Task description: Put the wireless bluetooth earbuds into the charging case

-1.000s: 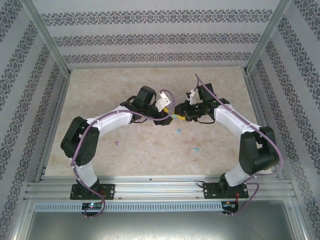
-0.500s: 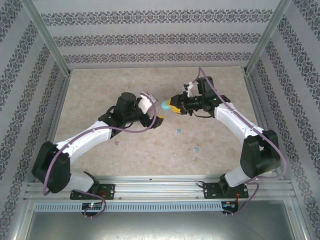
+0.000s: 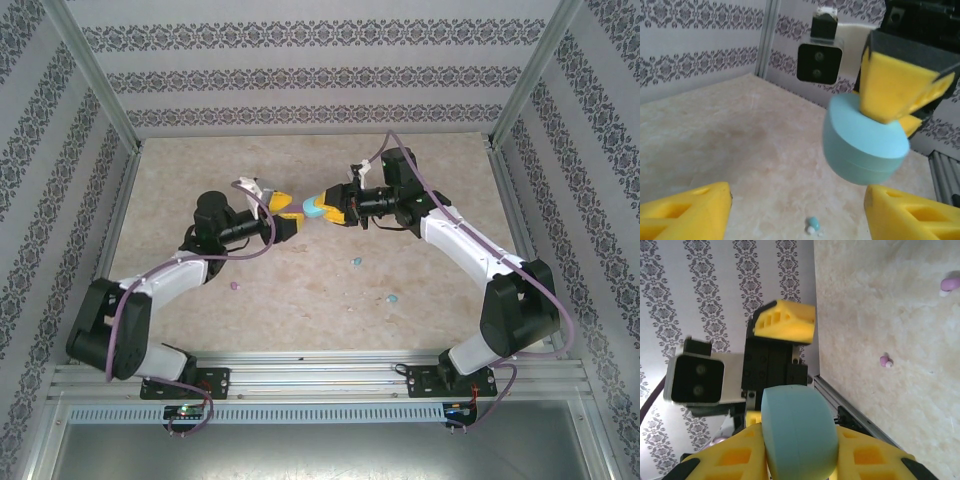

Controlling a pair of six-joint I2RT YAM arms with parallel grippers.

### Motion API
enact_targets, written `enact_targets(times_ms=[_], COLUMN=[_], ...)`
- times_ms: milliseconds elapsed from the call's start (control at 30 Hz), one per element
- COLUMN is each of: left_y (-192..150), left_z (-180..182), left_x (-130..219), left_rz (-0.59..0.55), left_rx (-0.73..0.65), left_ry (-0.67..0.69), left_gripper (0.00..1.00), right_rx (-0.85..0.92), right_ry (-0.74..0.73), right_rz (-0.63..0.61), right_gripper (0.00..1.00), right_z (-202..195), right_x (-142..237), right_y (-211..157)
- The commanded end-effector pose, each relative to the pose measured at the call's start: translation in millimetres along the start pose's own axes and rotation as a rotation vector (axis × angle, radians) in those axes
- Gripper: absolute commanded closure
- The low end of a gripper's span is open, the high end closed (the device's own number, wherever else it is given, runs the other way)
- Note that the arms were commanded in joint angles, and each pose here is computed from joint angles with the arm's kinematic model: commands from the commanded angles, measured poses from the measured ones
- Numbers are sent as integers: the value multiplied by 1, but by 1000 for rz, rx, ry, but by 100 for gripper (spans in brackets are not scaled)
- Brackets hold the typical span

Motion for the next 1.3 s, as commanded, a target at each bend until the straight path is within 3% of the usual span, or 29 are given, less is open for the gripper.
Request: enact_targets(times_ms=[0,400,1000,1267], left_y=[32,30,40,35], left_z=[-13,-25,-27,-28], left_x=[-6,-15,-31,-32], left_rz=[-69,-5,-52,-27], left_rx=[-35,-162,-136,-141], left_ry=[-203,-181,-221,-213], left_gripper=[33,29,44,44], right_rx=[35,26,23,24], right_ry=[52,75,86,93], right_rz=[5,-49,-30,-28], right_gripper=[78,78,78,78], right_z=[20,25,23,25], right_x=[7,5,0,0], right_y=[-6,4,0,0])
Point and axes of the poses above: each hand's point on the last joint's axis, 136 mm out from that joint toward the fingers, its own x axis back along the fingers, its own z axis along the line the jaws close on, y = z × x, the point moved 9 cm from there along x, back along the fingers, and after that the axes turned 8 degrees about x, right-handed, at the moved point
